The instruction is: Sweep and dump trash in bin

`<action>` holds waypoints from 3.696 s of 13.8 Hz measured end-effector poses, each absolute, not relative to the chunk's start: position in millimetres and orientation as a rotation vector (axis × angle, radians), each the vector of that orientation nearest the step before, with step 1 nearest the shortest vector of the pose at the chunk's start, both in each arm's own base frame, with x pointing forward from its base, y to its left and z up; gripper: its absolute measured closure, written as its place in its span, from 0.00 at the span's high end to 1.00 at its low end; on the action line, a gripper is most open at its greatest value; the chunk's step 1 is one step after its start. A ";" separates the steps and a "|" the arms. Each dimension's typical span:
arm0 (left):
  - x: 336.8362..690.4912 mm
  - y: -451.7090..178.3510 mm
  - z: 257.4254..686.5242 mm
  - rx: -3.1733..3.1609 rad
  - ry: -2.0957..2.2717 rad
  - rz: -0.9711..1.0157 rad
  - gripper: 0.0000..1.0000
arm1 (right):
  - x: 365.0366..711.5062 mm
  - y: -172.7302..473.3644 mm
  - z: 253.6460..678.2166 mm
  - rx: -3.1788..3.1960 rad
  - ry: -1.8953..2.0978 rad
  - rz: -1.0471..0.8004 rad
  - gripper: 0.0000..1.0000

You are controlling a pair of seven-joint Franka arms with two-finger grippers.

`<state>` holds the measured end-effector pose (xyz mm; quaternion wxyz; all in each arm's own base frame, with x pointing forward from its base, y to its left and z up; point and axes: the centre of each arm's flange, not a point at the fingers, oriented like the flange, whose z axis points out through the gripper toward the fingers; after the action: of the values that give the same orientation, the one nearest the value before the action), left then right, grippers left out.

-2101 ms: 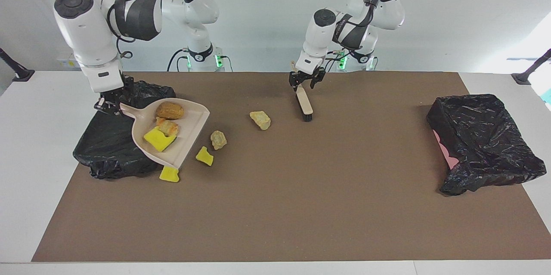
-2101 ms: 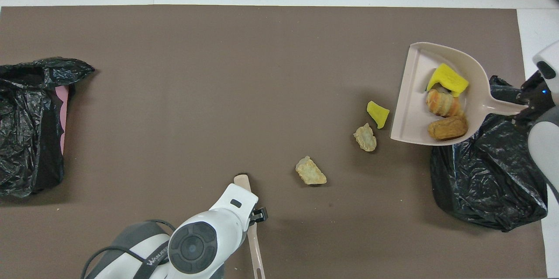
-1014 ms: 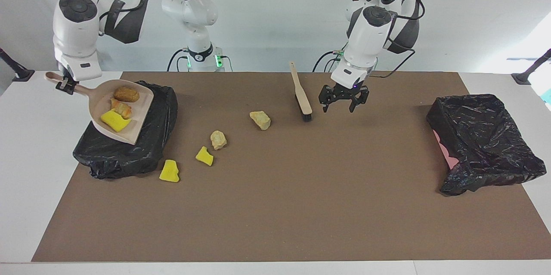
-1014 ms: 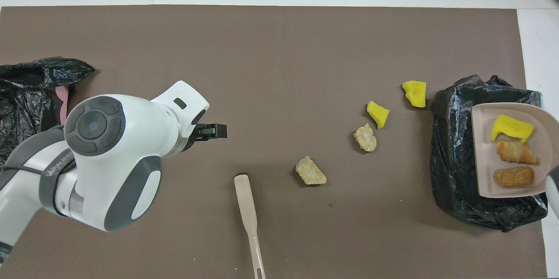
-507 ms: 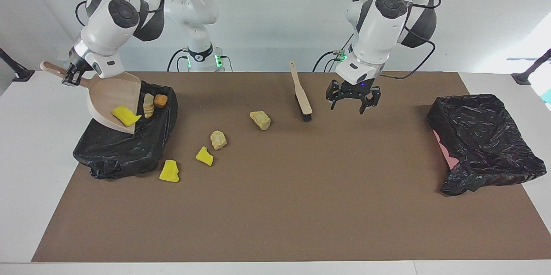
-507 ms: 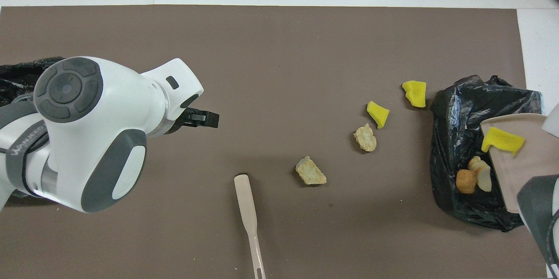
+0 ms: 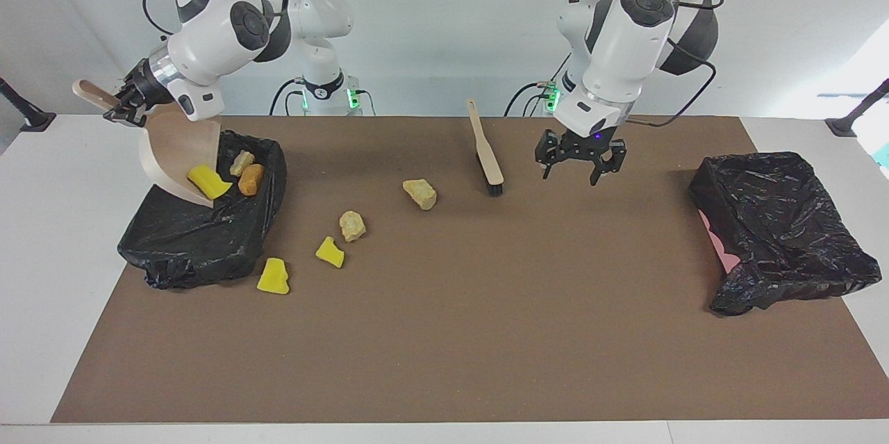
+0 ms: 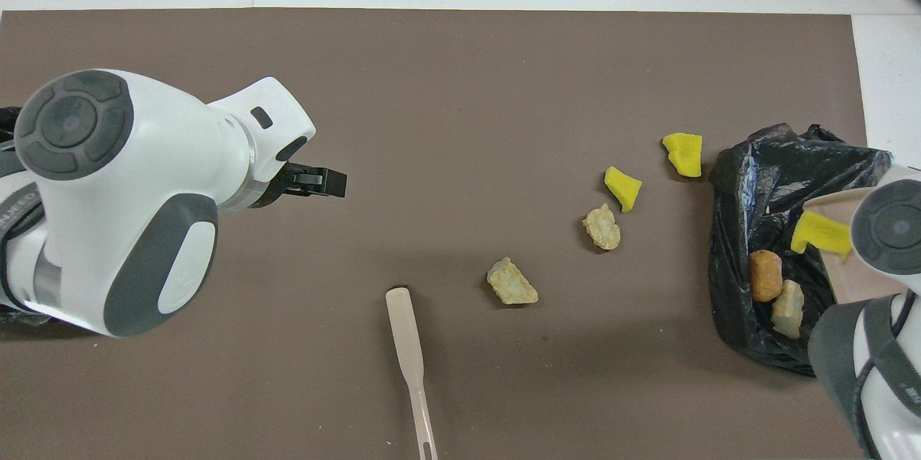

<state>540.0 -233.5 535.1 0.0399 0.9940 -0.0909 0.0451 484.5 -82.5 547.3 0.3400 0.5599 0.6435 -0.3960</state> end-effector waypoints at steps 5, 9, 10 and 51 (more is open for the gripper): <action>579.3 -174.2 550.0 3.081 -0.169 0.124 1.00 | 472.1 -49.2 564.3 1.429 1.514 -1.043 0.31; 589.0 -116.8 552.4 3.075 0.003 0.044 1.00 | 445.5 -39.1 560.5 1.503 1.363 -1.027 0.31; 590.5 -100.0 558.3 3.070 0.048 0.027 1.00 | 440.9 -39.9 558.6 1.521 1.345 -1.033 0.31; 537.2 -10.9 606.3 3.123 -0.192 -0.113 1.00 | 609.9 408.6 394.1 3.199 -0.075 -0.247 0.31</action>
<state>537.2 -10.9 606.3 0.0052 0.9975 -0.0612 -0.0360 609.9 408.6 394.1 -0.0337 0.9962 -0.0235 -0.0768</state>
